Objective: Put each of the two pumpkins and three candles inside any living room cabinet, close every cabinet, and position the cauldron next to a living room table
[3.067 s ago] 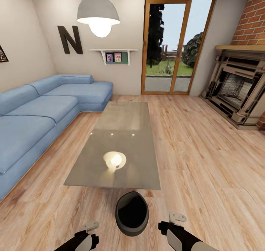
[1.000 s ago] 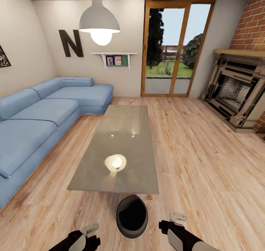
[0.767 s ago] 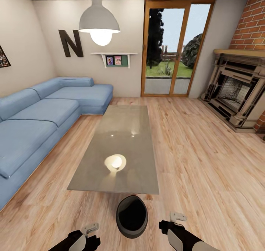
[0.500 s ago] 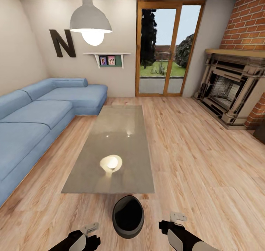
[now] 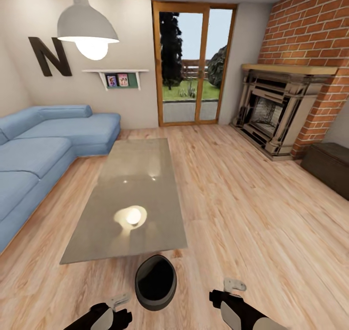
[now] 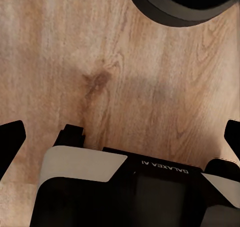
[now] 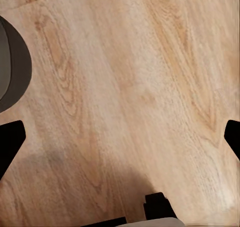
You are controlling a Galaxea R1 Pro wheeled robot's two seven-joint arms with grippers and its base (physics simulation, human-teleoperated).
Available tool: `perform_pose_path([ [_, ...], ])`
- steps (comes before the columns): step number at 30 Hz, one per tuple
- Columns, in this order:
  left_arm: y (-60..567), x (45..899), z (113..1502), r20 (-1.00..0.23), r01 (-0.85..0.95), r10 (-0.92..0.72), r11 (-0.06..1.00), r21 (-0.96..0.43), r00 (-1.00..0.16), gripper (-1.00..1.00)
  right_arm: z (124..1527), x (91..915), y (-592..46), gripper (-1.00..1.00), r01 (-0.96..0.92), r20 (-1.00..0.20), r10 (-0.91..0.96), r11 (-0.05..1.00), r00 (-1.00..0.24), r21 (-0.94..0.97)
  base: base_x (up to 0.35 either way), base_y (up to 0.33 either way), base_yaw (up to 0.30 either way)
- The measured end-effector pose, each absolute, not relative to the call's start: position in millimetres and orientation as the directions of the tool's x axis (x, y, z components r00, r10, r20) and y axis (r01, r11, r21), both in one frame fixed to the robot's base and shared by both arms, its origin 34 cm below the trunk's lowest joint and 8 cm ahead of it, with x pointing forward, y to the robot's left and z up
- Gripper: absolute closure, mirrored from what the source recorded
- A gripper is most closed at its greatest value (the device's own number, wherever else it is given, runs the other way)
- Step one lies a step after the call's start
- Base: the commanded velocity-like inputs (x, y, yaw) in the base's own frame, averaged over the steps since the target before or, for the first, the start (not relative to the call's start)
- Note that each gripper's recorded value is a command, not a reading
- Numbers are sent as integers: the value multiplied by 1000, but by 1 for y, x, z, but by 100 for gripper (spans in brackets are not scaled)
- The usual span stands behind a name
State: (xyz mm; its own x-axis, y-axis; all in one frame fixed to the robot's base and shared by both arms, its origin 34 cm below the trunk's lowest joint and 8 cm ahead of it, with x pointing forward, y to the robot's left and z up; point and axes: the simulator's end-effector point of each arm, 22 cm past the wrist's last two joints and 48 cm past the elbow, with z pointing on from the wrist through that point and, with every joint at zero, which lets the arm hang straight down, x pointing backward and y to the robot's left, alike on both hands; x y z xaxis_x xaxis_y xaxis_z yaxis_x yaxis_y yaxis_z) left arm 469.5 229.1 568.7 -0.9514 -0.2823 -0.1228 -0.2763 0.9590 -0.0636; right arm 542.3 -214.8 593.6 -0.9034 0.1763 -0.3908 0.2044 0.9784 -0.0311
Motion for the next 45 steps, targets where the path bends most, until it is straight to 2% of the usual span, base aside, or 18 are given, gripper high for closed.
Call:
perform_pose_path([
  [45, 230, 463, 563, -107, -273, -278, 960, -55, -955, -100, 585, 534, -216, -100, 205, -364, 177, 978, -914, -37, -3, 0, -260],
])
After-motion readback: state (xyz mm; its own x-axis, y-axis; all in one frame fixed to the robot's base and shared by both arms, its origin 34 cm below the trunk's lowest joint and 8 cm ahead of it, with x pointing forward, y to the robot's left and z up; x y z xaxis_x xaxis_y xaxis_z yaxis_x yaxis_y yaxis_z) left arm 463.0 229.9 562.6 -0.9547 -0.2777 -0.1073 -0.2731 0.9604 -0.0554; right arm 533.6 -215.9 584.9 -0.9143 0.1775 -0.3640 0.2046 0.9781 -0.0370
